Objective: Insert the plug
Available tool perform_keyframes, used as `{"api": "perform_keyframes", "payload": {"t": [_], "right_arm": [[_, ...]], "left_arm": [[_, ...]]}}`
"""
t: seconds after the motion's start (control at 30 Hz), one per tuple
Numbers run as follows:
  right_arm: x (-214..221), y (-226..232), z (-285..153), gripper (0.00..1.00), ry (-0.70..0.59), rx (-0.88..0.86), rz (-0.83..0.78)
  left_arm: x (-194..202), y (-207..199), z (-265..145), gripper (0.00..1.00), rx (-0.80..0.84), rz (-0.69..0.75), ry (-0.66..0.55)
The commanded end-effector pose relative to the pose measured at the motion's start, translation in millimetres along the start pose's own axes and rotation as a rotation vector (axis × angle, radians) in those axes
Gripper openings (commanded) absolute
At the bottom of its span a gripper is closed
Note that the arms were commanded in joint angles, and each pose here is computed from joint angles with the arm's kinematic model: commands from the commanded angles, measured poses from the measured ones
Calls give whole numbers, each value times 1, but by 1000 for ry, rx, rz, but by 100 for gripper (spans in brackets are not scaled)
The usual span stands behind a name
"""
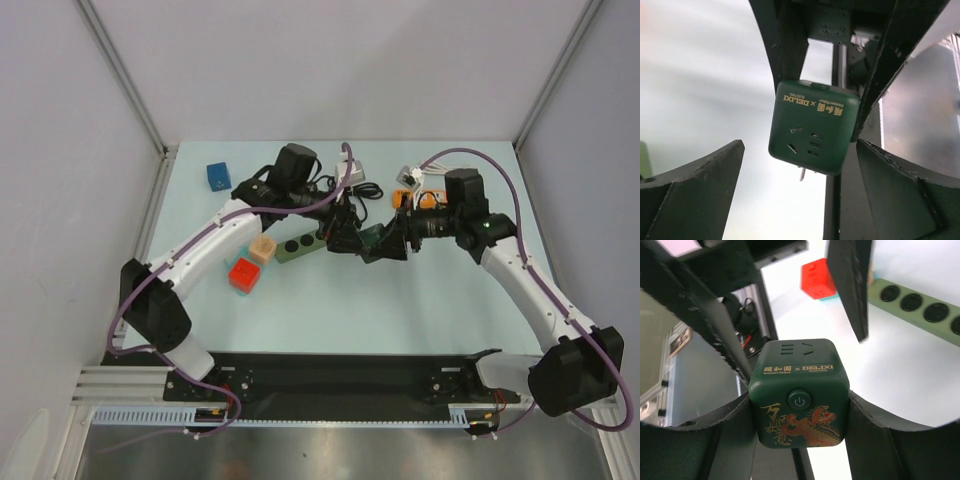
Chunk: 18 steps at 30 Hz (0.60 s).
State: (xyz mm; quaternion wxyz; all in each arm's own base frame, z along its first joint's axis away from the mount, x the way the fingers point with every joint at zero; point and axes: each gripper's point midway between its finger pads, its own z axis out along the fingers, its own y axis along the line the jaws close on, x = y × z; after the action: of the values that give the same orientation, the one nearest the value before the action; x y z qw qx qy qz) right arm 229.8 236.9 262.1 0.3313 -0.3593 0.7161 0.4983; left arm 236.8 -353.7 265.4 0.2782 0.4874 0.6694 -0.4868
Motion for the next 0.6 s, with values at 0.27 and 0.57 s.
{"api": "perform_keyframes", "payload": {"t": [0.27,0.57], "right_arm": [[-32,-131,-59,0,-32,589,357],[-30,-250,-85,0,244,1095,502]], "left_arm": [[-30,72,-53,100,-467,-191,-100],[31,71,-82,100,-738,-269,-67]]}}
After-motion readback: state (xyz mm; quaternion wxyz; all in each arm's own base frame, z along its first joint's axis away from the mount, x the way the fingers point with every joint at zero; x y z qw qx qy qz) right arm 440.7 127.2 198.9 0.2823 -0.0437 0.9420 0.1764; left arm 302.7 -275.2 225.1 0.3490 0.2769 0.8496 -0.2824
